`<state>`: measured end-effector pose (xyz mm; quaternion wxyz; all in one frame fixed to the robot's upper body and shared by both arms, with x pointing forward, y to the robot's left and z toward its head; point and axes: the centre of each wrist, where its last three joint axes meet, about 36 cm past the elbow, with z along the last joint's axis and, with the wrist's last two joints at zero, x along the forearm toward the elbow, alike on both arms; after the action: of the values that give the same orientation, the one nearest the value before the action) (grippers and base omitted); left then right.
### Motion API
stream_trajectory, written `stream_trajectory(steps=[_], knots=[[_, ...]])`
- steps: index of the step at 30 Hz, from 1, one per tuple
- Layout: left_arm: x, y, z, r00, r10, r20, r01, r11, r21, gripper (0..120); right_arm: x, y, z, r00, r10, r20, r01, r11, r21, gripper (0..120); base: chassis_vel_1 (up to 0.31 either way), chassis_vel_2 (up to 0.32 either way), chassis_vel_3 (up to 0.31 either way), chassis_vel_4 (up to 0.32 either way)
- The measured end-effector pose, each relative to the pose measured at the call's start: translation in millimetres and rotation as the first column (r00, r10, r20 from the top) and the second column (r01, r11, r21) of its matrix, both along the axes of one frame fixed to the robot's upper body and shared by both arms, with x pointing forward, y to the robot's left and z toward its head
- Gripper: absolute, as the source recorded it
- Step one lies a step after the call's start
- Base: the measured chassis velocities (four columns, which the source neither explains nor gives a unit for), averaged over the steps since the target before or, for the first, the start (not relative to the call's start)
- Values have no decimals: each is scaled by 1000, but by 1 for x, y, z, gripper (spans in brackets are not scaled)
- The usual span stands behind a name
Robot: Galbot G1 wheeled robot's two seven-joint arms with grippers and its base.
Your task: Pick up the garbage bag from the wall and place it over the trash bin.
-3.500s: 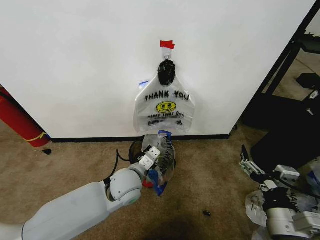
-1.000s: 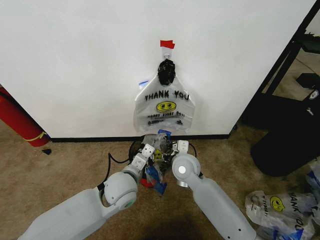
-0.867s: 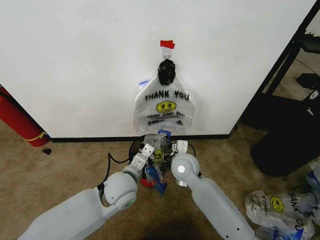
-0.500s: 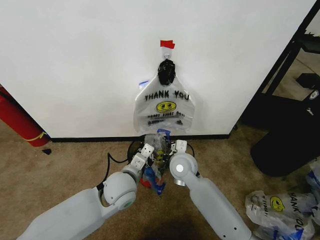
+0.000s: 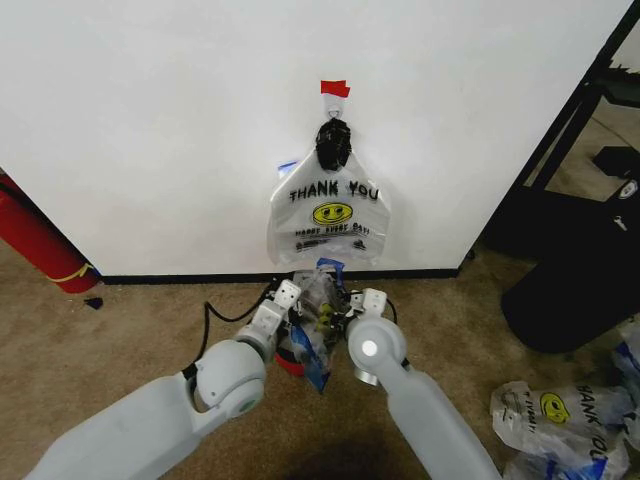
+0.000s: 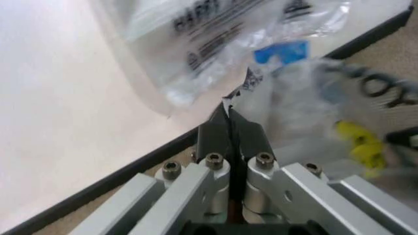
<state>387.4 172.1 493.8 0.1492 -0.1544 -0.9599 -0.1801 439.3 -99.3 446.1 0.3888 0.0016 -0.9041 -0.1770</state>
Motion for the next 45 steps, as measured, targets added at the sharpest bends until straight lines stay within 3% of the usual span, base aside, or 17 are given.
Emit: stream_trajectory(steps=[19,30,37,45], knots=[[-8,50,1,974,162,-158,-174,983,-60,0,-53,-67,29,996,12,87,-25,987,156,0,0,0,0,0],[-9,48,-23,974,155,-163,-179,974,-143,0,-77,-95,44,996,-4,92,-19,970,242,0,0,0,0,0],[-25,44,-17,983,140,-120,-161,969,-189,23,-78,-100,44,996,-29,84,9,973,231,0,0,0,0,0],[-69,42,6,990,112,-89,-130,965,-229,52,-72,-106,44,994,-88,63,71,971,229,0,0,0,0,0]])
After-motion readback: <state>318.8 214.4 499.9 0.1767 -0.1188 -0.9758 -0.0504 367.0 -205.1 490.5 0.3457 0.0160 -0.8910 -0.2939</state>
